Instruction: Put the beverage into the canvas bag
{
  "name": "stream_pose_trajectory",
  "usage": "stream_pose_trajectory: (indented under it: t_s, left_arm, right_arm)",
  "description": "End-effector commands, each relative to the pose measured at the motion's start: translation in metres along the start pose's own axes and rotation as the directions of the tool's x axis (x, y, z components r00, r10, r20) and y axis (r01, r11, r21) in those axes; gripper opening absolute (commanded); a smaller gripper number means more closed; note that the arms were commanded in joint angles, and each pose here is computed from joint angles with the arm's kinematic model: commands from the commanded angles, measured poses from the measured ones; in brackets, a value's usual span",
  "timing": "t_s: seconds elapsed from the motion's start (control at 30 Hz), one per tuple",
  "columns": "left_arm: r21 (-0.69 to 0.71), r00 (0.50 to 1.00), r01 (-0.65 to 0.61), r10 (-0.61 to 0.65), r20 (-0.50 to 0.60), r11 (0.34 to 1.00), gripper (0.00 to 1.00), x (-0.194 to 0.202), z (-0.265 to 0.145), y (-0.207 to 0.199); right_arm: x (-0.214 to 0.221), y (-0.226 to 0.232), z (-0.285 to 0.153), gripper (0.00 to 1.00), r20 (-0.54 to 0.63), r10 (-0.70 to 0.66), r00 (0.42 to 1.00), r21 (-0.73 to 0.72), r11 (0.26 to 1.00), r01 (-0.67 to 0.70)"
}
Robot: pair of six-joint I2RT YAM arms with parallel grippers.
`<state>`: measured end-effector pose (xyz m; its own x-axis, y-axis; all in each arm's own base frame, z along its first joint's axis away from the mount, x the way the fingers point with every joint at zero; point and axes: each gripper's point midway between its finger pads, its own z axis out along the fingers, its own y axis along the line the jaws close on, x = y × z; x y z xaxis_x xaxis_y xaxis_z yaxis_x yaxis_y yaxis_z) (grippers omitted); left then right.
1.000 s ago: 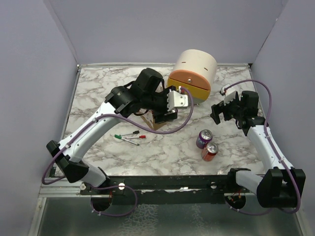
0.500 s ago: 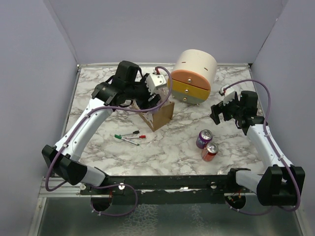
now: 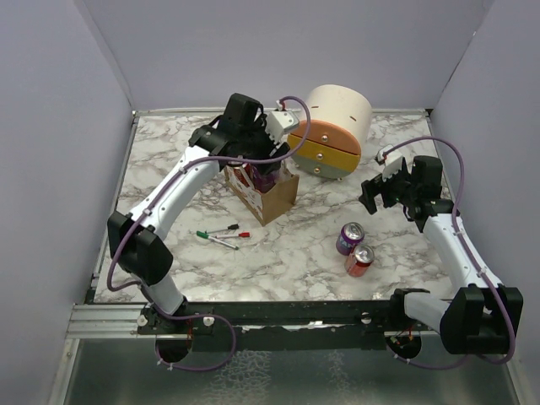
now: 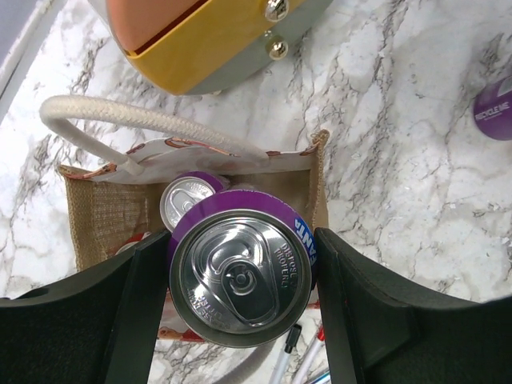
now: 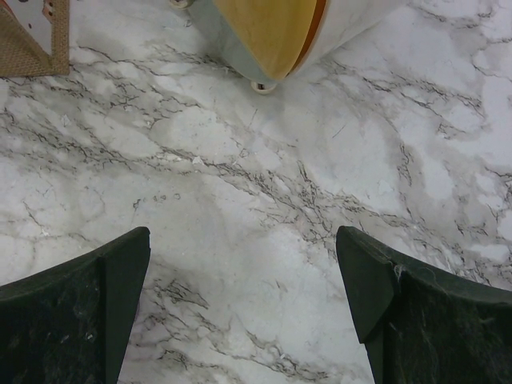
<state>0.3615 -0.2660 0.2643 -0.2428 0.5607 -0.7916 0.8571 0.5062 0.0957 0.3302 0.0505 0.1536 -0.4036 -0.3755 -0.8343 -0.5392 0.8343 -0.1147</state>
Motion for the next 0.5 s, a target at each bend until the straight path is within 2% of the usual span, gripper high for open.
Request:
stream_pose_trajectory:
  t_s: [0.0, 0.23, 0.47]
  left_arm:
    - [-0.094, 0.997, -0.013, 0.019, 0.069, 0.996, 0.0, -0.026, 0.0, 0.022]
    - [-0.101, 1.0, -0.011, 0.01, -0.008, 0.995, 0.0, 0.003, 0.016, 0.024]
    - [-0.081, 1.0, 0.011, -0.013, -0.026, 0.997, 0.0, 0.024, 0.025, 0.016]
  right_arm:
    - [-0.005, 0.003, 0.0, 1.0, 0.02, -0.005, 1.0, -0.026, 1.0, 0.006]
    - [-0.006, 0.005, 0.0, 1.0, 0.023, -0.004, 1.0, -0.037, 0.999, 0.005]
    - [-0.007, 0.005, -0.001, 1.0, 0.026, -0.006, 1.0, -0.036, 0.999, 0.007]
